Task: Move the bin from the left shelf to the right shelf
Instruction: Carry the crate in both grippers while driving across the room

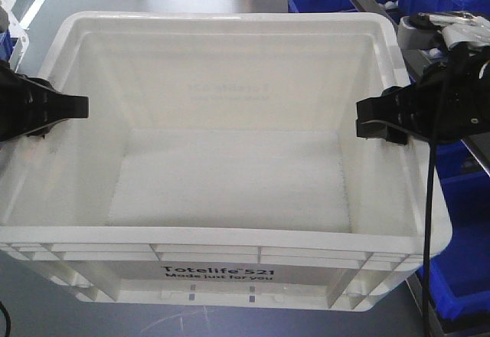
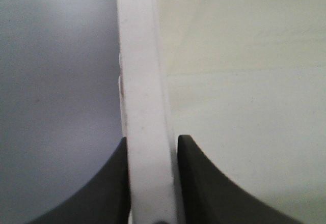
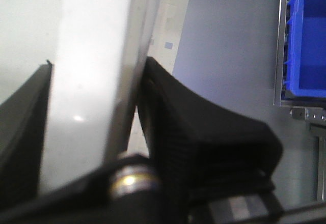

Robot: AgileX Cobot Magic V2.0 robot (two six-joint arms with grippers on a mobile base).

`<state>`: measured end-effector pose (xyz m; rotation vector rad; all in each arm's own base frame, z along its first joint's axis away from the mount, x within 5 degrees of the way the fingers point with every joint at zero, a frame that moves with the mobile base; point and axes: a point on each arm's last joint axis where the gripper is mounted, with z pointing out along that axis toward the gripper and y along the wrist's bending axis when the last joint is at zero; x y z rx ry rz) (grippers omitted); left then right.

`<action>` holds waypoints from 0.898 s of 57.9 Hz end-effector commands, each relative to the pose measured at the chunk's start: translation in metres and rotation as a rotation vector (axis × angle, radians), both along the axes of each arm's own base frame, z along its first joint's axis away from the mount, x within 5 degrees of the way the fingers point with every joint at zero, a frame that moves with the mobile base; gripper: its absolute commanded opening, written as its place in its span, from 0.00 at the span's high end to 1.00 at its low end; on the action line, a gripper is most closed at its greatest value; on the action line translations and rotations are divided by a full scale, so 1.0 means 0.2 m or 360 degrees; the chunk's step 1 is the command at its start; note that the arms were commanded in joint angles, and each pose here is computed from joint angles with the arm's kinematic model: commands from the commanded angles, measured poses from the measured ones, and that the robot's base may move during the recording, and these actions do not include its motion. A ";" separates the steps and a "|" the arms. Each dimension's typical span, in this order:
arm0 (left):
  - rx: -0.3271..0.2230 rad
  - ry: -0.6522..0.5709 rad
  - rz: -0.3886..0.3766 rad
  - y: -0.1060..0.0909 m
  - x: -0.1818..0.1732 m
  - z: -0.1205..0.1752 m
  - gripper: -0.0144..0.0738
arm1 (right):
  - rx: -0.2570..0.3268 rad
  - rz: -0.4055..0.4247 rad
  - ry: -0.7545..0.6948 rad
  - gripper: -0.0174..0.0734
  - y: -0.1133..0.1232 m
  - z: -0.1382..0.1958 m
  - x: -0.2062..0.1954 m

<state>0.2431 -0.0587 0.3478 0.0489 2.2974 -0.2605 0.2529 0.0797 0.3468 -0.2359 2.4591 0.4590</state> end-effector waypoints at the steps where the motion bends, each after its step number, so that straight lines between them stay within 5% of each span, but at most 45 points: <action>1: -0.0092 -0.0317 -0.0008 -0.01 -0.01 0.16 0.84 | 0.0074 -0.0003 -0.0268 0.81 0.00 0.15 -0.01; 52: -0.0094 -0.0317 -0.0008 -0.01 -0.01 0.16 0.84 | 0.0074 -0.0003 -0.0268 0.81 0.00 0.15 -0.01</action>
